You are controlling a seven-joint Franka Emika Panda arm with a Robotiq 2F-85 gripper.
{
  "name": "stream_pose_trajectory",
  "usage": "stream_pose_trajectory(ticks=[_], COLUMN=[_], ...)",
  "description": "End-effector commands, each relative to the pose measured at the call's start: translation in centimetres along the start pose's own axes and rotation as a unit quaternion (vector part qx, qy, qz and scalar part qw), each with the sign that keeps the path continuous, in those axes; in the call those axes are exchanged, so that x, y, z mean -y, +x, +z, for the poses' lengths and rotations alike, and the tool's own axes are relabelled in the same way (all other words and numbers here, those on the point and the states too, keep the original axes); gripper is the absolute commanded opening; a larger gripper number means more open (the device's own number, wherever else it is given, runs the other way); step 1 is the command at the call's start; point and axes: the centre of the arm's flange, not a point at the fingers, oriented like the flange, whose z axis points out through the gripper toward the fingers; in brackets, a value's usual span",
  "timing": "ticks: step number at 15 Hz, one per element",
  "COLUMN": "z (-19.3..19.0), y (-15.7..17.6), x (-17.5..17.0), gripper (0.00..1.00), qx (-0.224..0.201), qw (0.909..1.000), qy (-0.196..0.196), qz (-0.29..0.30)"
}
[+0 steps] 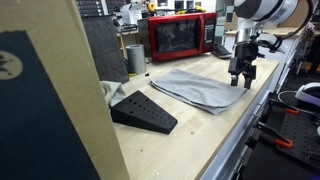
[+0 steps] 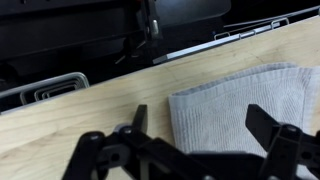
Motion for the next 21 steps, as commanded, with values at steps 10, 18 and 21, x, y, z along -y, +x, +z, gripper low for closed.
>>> stream_pose_trajectory(ticks=[10,18,21], z=[2.1,2.7,2.8], y=[-0.5,-0.5,-0.5], x=[1.0,1.4,1.5], gripper=[1.0,0.42,0.2], qx=[-0.021,-0.023,-0.024], qw=[0.9978,0.9967,0.9967], qy=[0.031,0.027,0.023], qz=[-0.056,-0.073,-0.074])
